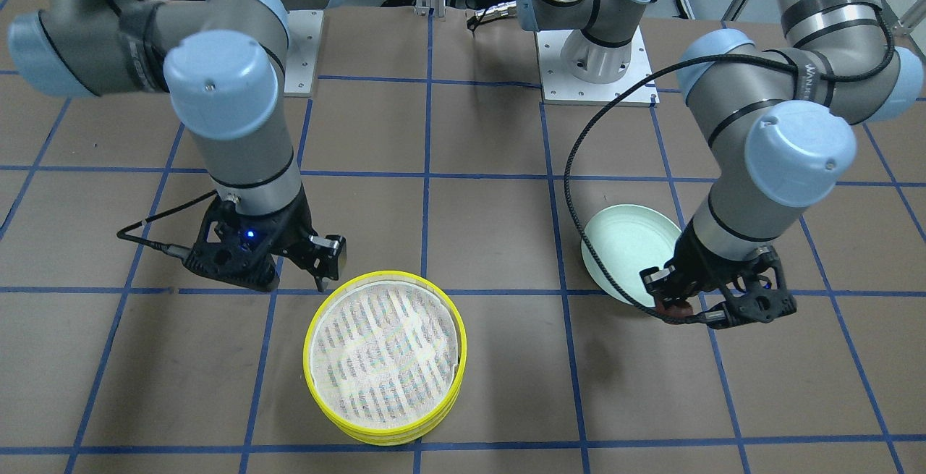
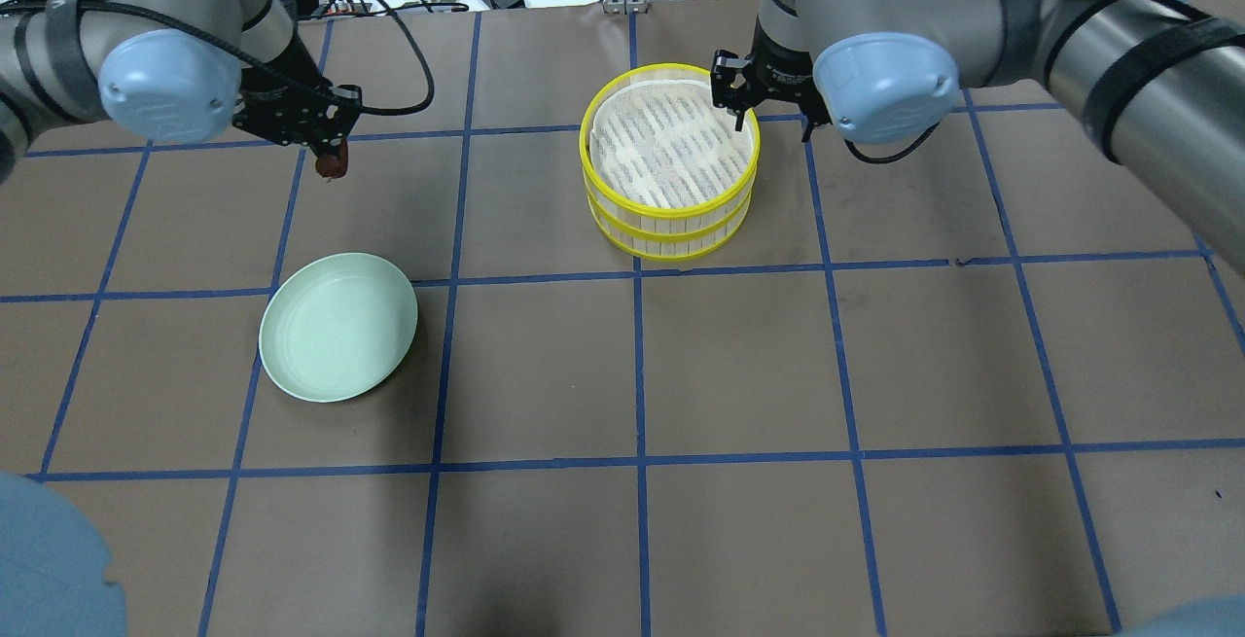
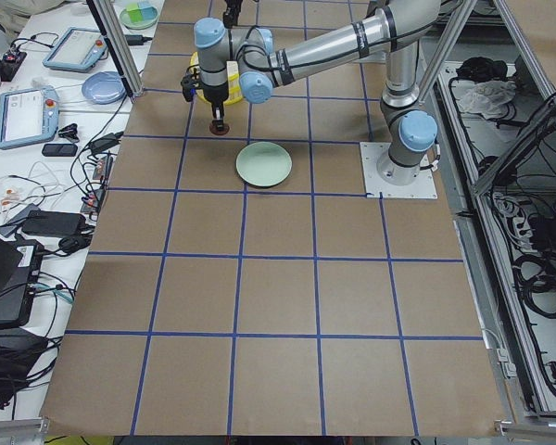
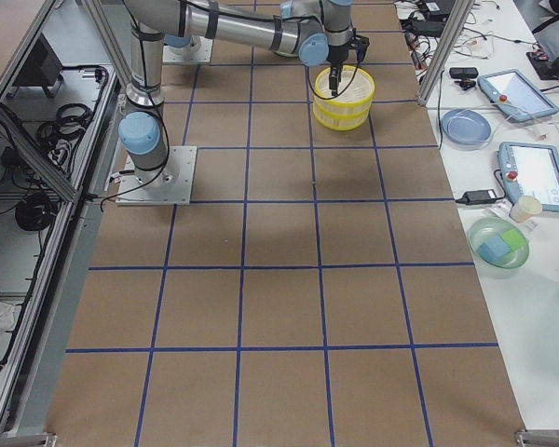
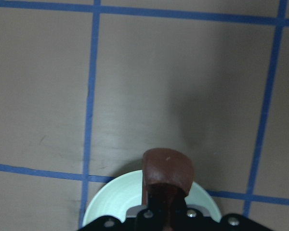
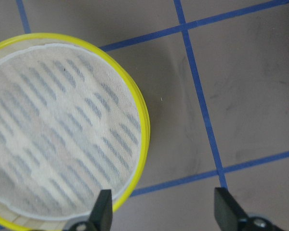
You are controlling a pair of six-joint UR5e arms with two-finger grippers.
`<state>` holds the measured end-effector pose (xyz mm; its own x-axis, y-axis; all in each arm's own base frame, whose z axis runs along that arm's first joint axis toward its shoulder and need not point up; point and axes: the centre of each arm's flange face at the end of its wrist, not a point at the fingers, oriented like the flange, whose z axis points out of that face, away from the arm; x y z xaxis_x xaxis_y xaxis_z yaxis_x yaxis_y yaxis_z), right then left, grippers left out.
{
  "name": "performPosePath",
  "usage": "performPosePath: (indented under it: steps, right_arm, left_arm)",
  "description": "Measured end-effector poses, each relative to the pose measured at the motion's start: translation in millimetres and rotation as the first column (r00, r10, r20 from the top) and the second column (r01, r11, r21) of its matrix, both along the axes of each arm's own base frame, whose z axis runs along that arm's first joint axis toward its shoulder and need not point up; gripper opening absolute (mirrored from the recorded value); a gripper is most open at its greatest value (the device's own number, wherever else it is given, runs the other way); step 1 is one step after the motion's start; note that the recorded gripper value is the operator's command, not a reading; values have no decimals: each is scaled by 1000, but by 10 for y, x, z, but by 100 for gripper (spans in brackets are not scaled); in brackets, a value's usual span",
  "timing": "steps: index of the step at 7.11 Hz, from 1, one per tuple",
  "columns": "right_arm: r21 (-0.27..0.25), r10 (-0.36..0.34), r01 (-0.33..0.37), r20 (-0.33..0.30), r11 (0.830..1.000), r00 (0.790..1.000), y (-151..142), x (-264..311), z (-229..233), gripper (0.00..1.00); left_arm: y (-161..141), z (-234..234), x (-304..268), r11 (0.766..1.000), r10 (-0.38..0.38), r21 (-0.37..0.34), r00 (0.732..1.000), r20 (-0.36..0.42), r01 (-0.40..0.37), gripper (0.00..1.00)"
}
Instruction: Stack buns with steamer
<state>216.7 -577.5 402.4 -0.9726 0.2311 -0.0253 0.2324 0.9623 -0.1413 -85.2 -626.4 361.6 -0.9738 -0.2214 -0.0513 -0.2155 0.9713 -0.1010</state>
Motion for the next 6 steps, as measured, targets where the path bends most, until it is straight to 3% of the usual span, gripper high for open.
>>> performPosePath:
  steps: [1, 3, 4, 6]
  right_arm:
    - [6, 28, -28, 15, 1000, 1000, 282, -48, 399, 100]
    - [36, 105, -105, 0, 994, 994, 749, -175, 896, 100]
    - [68, 128, -127, -11, 990, 992, 942, -230, 1028, 100]
    - [81, 190, -187, -21, 979, 982, 1137, -273, 1187, 99]
  left_arm:
    - [-21, 124, -425, 996, 68, -51, 997, -45, -70, 0]
    - [-7, 263, -1076, 977, 162, -98, 963, -217, -187, 0]
    - [31, 245, -1373, 973, 178, -96, 945, -273, -211, 0]
    - [51, 134, -1863, 961, 204, -95, 900, -386, -259, 0]
